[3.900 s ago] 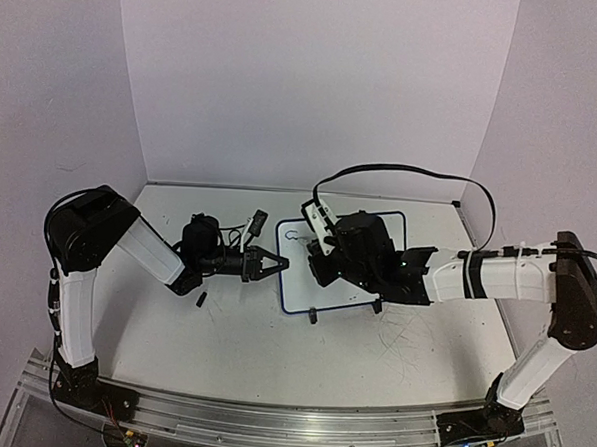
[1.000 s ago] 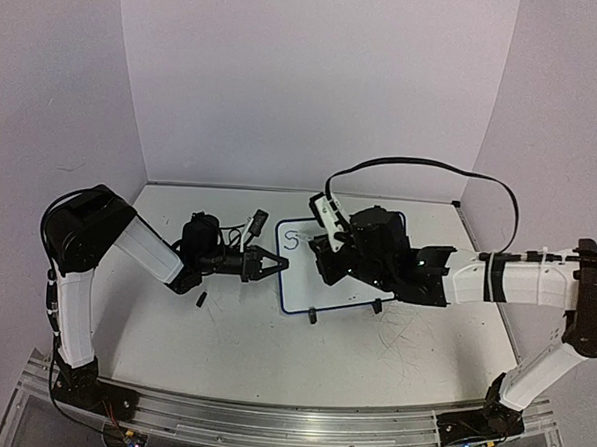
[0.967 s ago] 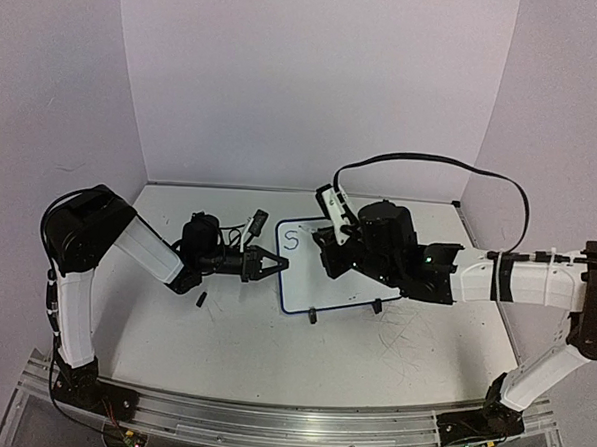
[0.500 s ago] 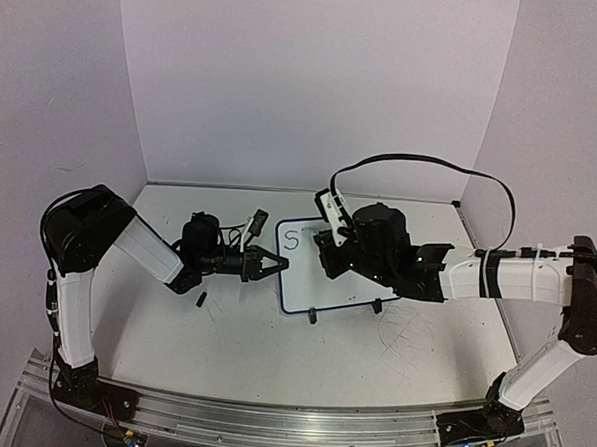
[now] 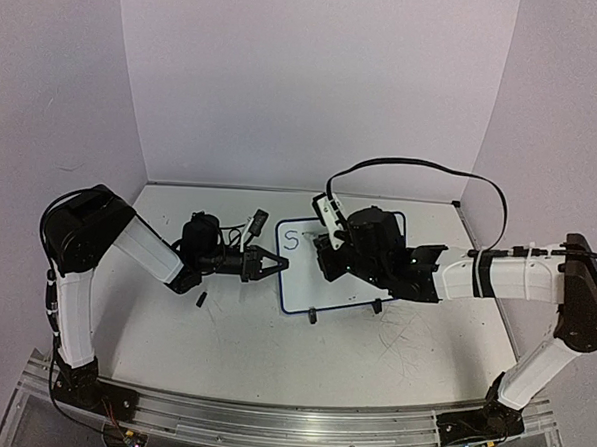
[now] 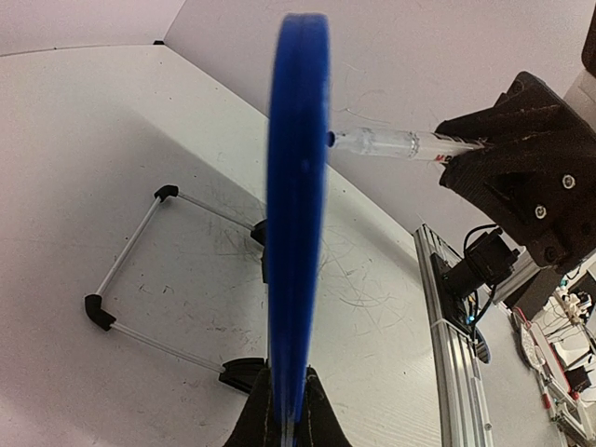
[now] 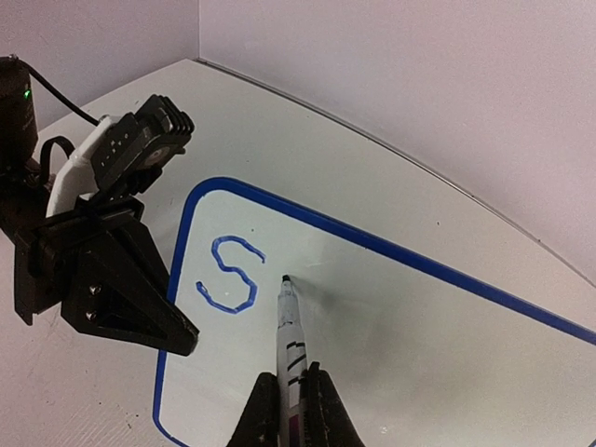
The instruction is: Write a sentence on the whiteboard
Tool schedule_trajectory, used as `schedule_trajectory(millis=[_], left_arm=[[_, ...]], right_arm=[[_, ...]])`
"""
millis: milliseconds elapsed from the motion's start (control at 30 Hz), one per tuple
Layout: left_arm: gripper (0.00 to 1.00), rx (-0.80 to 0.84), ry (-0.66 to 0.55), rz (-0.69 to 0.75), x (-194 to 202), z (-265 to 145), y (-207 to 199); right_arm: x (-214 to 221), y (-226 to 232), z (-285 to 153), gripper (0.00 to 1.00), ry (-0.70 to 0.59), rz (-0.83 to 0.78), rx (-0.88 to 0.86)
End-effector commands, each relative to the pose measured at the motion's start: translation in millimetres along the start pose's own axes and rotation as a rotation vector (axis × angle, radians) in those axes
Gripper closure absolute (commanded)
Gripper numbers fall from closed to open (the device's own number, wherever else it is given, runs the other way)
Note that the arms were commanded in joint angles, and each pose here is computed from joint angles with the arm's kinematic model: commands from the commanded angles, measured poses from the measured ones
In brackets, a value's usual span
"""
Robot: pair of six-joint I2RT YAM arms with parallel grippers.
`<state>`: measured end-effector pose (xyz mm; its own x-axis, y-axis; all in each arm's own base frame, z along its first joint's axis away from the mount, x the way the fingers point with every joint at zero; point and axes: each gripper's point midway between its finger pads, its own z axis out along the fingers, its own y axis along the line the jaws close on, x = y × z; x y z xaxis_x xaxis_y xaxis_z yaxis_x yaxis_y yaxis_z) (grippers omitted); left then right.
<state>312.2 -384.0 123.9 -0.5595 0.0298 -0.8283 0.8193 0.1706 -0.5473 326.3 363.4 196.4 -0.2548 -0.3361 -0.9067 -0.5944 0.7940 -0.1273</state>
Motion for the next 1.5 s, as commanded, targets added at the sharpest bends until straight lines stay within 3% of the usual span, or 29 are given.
schedule_trajectory(millis=[0, 567, 1467], left_arm=[[1.00, 0.001, 0.008, 0.014, -4.6, -1.4, -6.5], [1.00, -0.002, 0.010, 0.014, -3.8, -2.0, -5.7], [1.00, -0.008, 0.009, 0.017, -4.2, -2.7, -5.6]], right_arm=[[-32.1, -6.9, -3.1, 1.00, -0.084, 0.024, 0.029], [-32.2, -9.3, 3.0, 1.00, -0.084, 0.025, 0.052], [3.6, 2.0, -8.7, 1.00, -0.003, 0.025, 0.002]])
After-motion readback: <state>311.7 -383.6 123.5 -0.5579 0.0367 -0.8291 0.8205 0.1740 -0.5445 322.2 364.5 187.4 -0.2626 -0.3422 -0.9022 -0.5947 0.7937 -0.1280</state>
